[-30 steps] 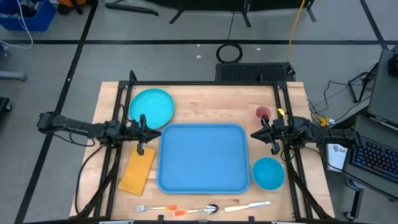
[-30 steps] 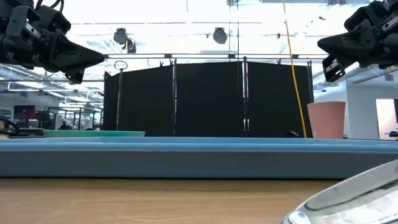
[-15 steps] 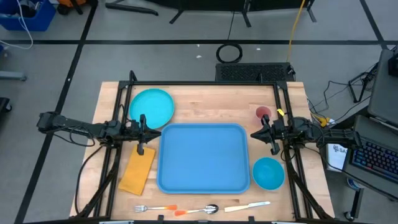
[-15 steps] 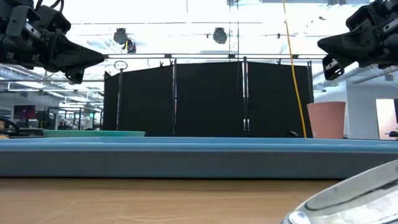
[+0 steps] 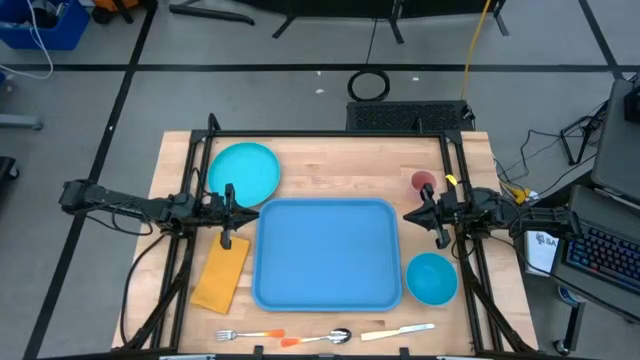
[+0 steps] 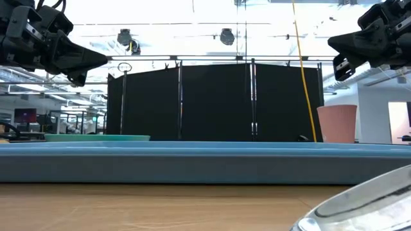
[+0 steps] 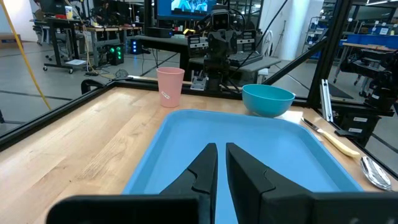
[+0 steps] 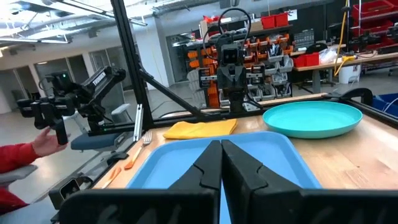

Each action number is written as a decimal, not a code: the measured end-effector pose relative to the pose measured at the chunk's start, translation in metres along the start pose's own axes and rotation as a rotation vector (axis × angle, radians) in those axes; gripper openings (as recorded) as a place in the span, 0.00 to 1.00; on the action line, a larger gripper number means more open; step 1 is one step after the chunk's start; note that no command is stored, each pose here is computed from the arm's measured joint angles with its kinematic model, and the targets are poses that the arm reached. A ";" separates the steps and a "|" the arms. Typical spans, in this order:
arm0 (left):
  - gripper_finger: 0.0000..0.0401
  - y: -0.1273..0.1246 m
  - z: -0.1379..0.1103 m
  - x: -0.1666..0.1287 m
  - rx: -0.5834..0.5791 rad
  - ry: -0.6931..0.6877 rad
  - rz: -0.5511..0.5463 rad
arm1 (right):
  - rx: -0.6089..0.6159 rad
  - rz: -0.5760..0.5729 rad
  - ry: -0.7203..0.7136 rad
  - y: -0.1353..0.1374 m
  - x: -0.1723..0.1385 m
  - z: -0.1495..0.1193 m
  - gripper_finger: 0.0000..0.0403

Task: Set up tray
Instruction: Put the blue plate on the blue tray

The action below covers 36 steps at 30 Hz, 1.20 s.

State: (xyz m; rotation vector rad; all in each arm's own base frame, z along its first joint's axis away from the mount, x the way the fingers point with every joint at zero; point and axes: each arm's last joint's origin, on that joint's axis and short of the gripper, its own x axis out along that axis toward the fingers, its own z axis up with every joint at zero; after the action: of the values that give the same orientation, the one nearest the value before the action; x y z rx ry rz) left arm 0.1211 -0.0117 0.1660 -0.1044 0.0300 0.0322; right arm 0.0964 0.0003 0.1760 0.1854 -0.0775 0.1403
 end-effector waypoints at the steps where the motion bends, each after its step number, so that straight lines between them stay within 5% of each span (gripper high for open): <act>1: 0.09 0.000 0.000 0.000 0.000 0.000 0.000 | 0.000 -0.001 0.001 0.000 0.000 0.000 0.00; 18: 0.09 0.000 0.000 0.000 0.000 0.000 0.000 | 0.137 0.000 0.001 0.000 0.000 0.000 0.00; 36: 0.09 0.000 0.000 0.000 0.000 0.000 0.000 | 0.107 0.024 -0.089 0.002 0.000 0.009 0.00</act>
State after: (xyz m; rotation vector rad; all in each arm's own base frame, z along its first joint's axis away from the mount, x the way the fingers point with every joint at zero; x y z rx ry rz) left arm 0.1211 -0.0117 0.1660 -0.1044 0.0302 0.0322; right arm 0.0952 0.0003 0.1848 0.2981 -0.1614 0.1600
